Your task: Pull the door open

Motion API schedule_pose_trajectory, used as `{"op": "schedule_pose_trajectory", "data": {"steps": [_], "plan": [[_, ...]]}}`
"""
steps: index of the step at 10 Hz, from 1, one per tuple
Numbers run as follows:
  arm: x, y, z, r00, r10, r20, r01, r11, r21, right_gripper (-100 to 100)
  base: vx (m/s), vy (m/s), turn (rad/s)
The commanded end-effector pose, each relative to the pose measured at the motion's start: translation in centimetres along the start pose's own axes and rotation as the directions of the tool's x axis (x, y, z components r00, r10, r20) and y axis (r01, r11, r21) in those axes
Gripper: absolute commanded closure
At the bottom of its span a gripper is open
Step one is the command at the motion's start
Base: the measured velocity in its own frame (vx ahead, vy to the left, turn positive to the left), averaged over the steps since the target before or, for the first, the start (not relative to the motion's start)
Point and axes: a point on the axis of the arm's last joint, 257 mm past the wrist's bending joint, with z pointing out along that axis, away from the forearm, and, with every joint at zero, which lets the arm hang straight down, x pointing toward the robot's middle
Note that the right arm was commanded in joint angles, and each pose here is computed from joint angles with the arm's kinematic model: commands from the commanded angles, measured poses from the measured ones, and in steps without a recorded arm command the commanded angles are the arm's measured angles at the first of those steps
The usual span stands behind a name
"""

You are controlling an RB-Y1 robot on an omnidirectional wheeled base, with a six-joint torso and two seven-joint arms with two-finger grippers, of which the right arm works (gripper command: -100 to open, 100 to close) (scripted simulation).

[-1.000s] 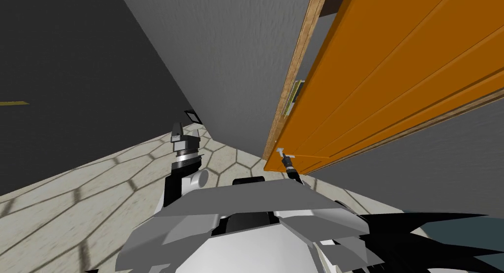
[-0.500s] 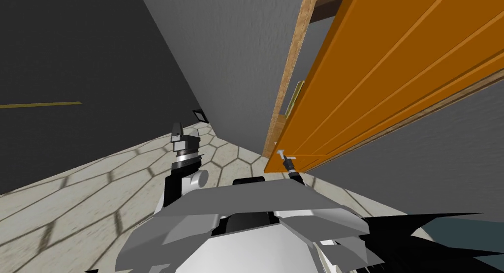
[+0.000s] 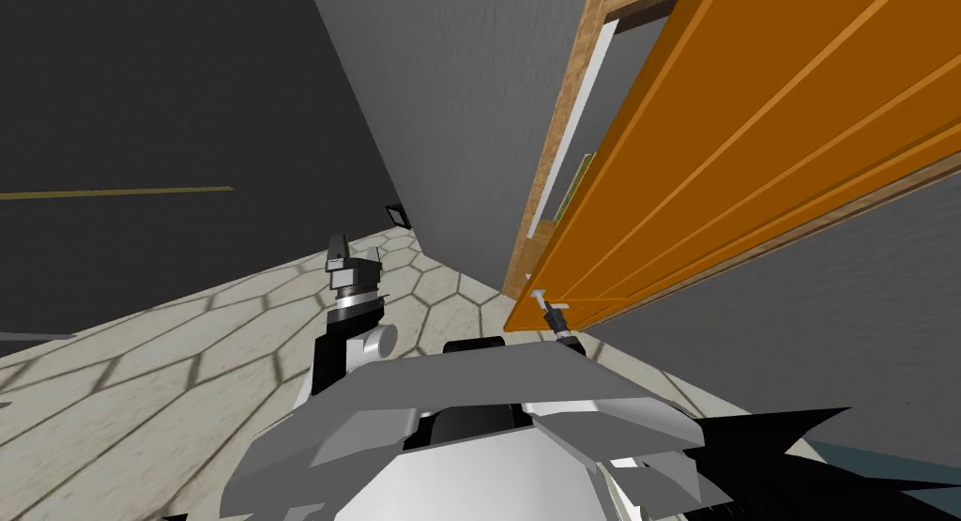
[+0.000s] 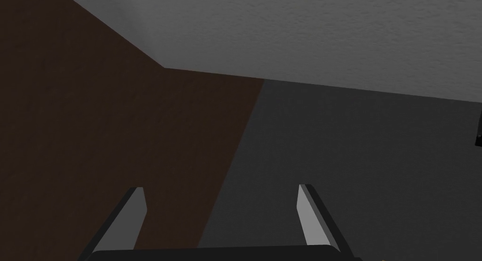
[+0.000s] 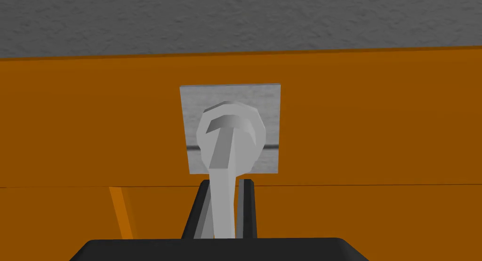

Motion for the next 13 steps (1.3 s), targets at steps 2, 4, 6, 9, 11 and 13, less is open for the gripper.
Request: {"op": "schedule_pose_trajectory", "data": {"steps": [2,4,6,9,11,13], "plan": [[-0.4,0.1,-1.79,1.0,0.0,-0.018,0.0,1.0,0.001,100,-0.193,-0.048,0.156],[-0.6,0.2,-2.8,1.0,0.001,-0.03,-0.001,1.0,0.001,100,-0.188,-0.076,0.146],[-0.2,-0.1,-3.13,0.999,0.005,-0.037,-0.005,1.0,0.007,100,-0.109,-0.028,0.118],[-0.4,0.0,-4.07,0.999,0.004,-0.044,-0.004,1.0,0.005,100,-0.214,-0.072,0.17],[-0.6,0.0,-4.77,0.999,0.003,-0.05,-0.003,1.0,0.003,100,-0.199,-0.083,0.166],[-0.8,0.1,-5.41,0.998,0.002,-0.056,-0.002,1.0,0.002,100,-0.214,-0.042,0.171]]}}
